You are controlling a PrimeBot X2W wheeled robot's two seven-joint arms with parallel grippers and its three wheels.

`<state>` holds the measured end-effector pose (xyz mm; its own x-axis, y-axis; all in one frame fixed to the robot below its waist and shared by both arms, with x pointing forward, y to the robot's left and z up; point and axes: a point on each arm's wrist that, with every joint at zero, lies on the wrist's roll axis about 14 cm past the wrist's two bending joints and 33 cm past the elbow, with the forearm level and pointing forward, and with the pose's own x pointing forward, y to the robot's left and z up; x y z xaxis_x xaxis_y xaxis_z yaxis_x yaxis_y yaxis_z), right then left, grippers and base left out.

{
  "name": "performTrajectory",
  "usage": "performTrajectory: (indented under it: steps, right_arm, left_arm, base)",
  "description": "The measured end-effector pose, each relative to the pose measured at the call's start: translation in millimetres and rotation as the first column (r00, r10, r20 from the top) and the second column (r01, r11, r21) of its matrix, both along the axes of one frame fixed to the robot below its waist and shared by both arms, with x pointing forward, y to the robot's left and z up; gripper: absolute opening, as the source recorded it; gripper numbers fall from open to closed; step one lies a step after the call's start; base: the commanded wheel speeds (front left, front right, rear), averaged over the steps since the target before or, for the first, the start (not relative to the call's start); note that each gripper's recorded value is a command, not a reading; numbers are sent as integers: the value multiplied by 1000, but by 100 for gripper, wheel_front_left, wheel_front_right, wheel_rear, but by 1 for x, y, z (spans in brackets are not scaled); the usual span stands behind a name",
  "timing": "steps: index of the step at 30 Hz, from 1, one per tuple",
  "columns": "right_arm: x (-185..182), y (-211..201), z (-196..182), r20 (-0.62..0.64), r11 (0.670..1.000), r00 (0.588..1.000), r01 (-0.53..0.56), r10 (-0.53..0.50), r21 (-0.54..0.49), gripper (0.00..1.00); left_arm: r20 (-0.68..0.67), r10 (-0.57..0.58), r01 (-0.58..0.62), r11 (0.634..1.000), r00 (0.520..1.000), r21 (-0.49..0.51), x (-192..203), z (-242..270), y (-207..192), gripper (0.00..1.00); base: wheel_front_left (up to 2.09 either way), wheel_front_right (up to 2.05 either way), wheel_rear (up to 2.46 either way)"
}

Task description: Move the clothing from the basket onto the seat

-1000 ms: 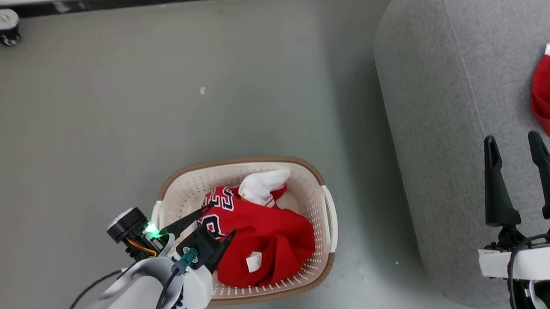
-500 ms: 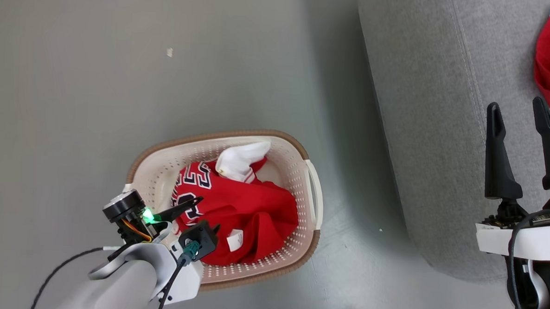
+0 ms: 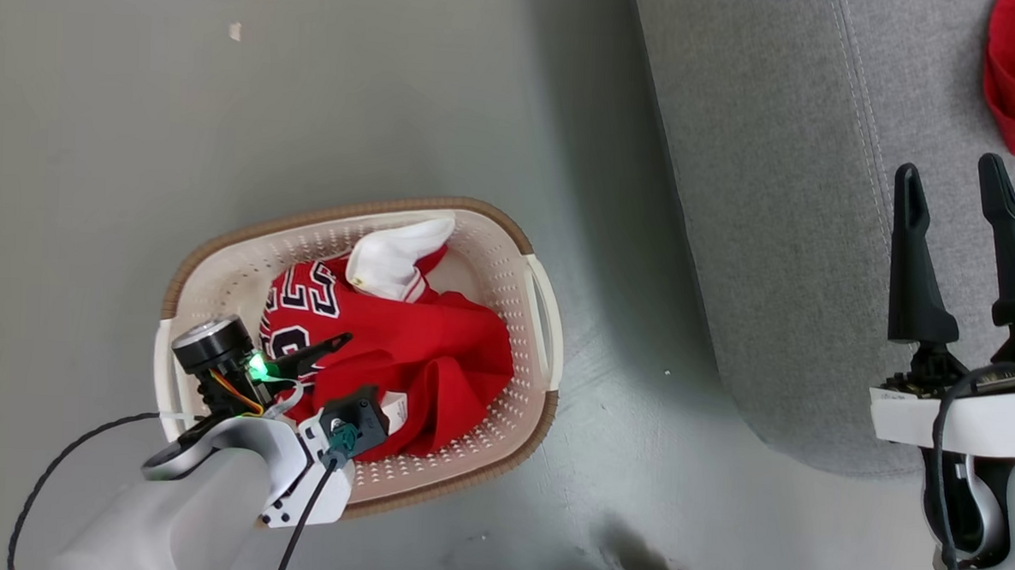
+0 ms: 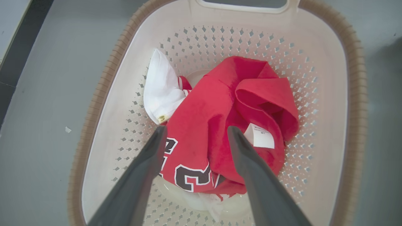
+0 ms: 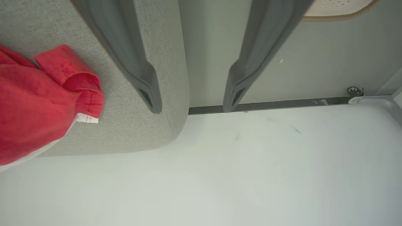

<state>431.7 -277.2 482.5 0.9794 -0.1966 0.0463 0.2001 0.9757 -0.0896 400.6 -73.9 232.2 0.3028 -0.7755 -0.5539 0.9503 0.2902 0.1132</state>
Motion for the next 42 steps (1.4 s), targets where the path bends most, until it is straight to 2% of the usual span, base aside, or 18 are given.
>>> performTrajectory:
  steps: [13,34,35,36,42]
  right_arm:
    - [10,-5,-22,-44,1000,999,10,-10,0,100]
    - [24,-15,-53,-96,1000,995,28,-26,13,100]
    - [24,-15,-54,-99,1000,995,28,-27,13,100]
    - [25,-16,-54,-98,999,995,28,-27,14,100]
    - [40,-16,-43,-46,1000,999,16,-15,8,100]
  left_arm:
    - [2,-52,52,998,999,38,-1,-39,-9,100]
    - [6,-27,26,996,1000,88,14,-90,-14,100]
    - [4,-27,27,996,1000,87,13,-91,-14,39]
    - [1,-29,29,996,1000,84,12,-92,-15,0]
    - [18,-35,34,998,999,47,11,-84,-24,0]
  base:
    - [0,0,0]
    - [0,0,0]
    - [0,0,0]
    - [0,0,0]
    - [0,0,0]
